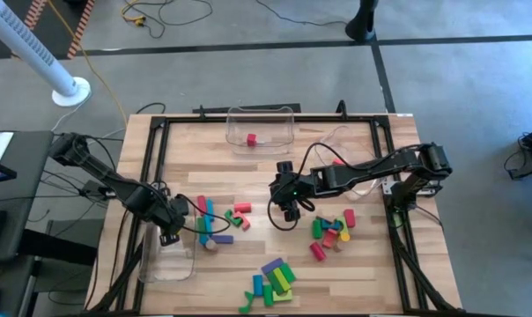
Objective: Sort blocks by size
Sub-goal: Put the light green cylindrical block into the left transparent bin, then put the blue rectangular block into the right transparent bin
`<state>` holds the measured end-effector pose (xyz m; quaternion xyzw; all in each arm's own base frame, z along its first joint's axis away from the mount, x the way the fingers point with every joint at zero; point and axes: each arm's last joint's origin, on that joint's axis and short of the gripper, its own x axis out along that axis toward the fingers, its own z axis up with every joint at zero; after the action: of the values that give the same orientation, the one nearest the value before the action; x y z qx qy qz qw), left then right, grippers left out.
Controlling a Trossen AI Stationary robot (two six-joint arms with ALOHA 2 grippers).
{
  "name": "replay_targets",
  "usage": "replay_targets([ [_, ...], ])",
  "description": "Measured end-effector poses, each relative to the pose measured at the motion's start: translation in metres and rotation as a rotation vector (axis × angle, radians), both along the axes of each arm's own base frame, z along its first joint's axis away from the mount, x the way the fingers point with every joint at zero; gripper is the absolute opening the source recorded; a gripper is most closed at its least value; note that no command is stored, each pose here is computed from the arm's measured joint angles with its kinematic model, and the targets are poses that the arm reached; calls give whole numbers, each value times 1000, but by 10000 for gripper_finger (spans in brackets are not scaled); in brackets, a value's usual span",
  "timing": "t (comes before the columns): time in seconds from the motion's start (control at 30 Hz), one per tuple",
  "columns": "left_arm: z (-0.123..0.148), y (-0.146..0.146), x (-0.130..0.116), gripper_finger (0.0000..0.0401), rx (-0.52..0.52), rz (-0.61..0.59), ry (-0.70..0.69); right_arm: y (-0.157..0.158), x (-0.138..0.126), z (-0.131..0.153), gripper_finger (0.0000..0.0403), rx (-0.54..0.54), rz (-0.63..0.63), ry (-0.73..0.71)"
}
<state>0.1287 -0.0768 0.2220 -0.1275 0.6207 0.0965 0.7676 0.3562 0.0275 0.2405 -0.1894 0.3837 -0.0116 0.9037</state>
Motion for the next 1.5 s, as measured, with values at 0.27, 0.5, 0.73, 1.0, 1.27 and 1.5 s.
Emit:
replay_targets([
  [0.27,3,0,1,184,19,-25,-14,0,-2,-2,255,4,-7,23],
  [0.5,35,-2,11,187,84,-75,-171,0,-2,-2,255,3,-6,27],
  [0.73,63,-2,20,187,175,-158,-325,0,-3,-3,255,4,-9,45],
  [1.0,74,5,38,187,234,-243,-452,6,-6,-5,255,5,2,75],
  [1.27,78,17,52,187,261,-286,-513,14,-10,-8,255,16,7,116],
  [1.5,65,17,81,187,209,-360,-497,16,-13,-10,255,27,-5,145],
])
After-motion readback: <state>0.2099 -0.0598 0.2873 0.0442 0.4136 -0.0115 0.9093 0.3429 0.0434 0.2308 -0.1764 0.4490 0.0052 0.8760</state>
